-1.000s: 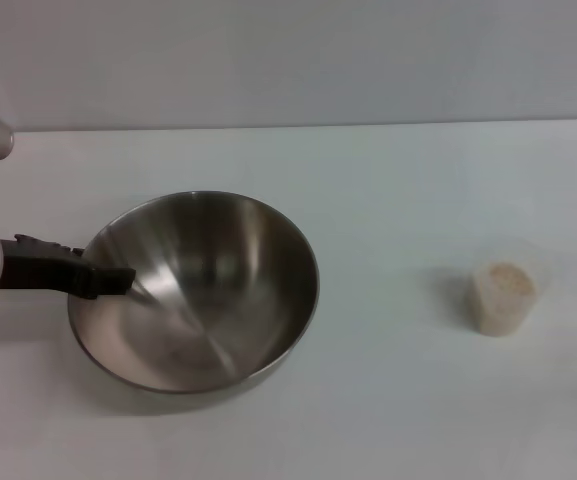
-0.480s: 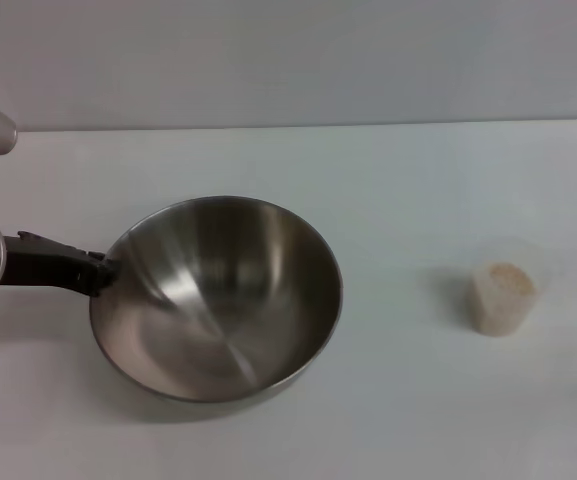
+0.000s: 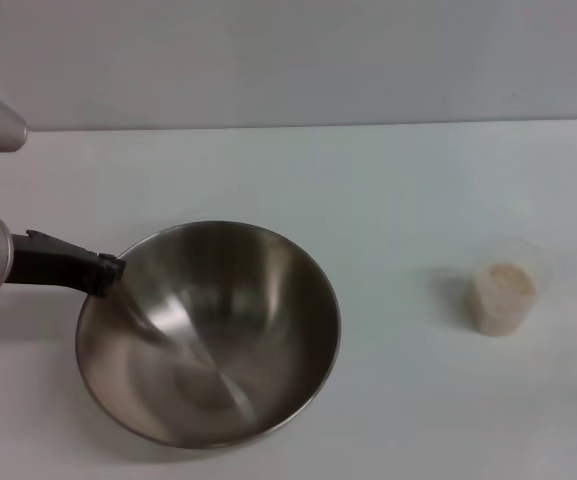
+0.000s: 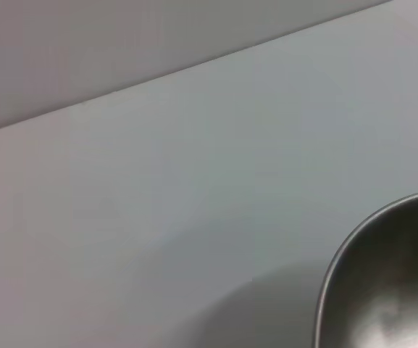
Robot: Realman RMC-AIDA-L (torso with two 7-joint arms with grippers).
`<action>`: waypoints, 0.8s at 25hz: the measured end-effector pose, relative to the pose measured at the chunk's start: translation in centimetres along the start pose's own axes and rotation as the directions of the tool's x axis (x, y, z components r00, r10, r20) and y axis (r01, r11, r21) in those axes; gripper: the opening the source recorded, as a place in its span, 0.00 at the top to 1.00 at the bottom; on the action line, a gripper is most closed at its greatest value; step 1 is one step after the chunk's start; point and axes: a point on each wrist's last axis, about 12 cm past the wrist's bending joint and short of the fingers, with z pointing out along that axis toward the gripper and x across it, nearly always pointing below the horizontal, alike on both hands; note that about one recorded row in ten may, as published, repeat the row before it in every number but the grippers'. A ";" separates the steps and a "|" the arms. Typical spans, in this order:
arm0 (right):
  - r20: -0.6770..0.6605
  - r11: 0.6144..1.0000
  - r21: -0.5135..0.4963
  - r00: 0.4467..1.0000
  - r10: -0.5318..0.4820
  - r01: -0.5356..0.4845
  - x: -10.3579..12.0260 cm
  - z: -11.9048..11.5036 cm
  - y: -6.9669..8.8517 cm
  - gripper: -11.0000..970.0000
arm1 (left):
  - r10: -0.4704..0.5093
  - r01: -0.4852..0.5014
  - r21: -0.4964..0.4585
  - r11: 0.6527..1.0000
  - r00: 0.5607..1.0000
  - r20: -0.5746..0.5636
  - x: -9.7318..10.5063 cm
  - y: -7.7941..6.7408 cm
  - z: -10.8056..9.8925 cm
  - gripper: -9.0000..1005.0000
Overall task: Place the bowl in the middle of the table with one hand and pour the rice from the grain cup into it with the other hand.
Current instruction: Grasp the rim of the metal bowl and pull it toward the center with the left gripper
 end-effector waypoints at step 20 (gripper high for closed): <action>-0.005 1.000 -0.005 1.000 0.007 -0.007 0.1 0.3 0.2 0.15 | -0.209 0.207 0.170 0.963 0.978 -0.011 -2.1 2.3 -0.6 0.95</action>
